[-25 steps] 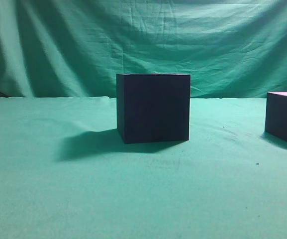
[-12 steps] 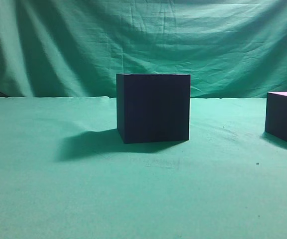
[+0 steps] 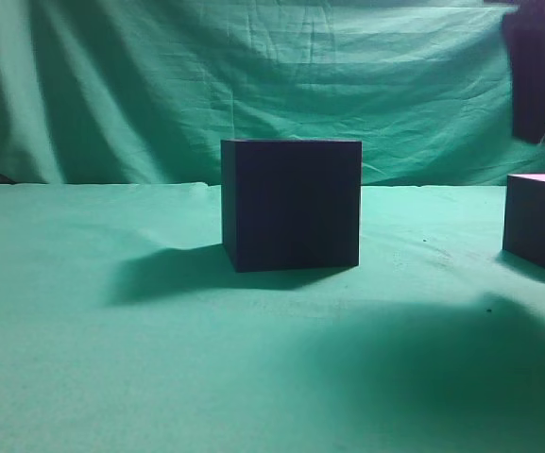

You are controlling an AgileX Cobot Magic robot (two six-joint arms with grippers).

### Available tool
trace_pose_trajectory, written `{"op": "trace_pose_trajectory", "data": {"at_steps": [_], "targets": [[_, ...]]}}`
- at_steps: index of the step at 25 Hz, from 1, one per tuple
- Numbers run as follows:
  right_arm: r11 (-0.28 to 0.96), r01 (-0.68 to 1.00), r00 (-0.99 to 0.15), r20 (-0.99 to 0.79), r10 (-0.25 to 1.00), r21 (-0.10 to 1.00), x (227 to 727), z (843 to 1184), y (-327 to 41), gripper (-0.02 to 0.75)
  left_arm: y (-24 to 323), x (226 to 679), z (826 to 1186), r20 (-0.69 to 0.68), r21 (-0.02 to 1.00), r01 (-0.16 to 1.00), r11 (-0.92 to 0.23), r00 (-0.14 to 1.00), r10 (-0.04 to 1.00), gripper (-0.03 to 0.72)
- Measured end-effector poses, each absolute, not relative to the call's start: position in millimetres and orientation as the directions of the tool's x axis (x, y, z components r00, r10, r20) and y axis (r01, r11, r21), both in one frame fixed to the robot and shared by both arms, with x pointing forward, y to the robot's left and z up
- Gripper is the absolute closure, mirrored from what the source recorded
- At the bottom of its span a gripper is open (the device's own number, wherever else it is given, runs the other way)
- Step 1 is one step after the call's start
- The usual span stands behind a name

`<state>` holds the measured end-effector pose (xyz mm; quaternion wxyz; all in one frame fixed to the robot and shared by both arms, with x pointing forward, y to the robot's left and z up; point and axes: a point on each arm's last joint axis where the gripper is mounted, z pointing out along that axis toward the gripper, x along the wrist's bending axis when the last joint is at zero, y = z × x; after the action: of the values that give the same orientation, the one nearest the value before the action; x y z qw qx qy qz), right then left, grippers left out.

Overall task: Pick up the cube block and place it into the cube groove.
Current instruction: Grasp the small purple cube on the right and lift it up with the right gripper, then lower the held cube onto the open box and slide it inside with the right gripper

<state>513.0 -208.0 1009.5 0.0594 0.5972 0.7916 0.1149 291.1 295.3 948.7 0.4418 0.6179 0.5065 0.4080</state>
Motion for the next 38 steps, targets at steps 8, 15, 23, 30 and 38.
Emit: {"op": "trace_pose_trajectory", "data": {"at_steps": [8, 15, 23, 30, 38], "targets": [[0.260, 0.939, -0.271, 0.019, 0.962, 0.225, 535, 972, -203, 0.153, 295, 291, 949, 0.057, 0.959, 0.265, -0.097, 0.154, 0.986, 0.688], [0.262, 0.943, -0.268, -0.001, 0.963, 0.207, 541, 962, -203, 0.286, 295, 291, 949, 0.057, 0.959, 0.265, -0.097, 0.154, 0.986, 0.688], [0.214, 0.951, -0.233, 0.062, 0.970, 0.224, 562, 1010, -190, 0.312, 295, 291, 949, 0.057, 0.959, 0.265, -0.097, 0.154, 0.986, 0.688], [0.293, 0.900, -0.359, 0.168, 0.918, 0.323, 559, 1071, -130, 0.312, 295, 291, 949, 0.057, 0.959, 0.265, -0.097, 0.154, 0.986, 0.688], [0.389, 0.842, -0.487, 0.217, 0.846, 0.374, 528, 1070, -53, 0.312, 295, 291, 949, 0.057, 0.959, 0.265, -0.097, 0.154, 0.986, 0.688]]}}
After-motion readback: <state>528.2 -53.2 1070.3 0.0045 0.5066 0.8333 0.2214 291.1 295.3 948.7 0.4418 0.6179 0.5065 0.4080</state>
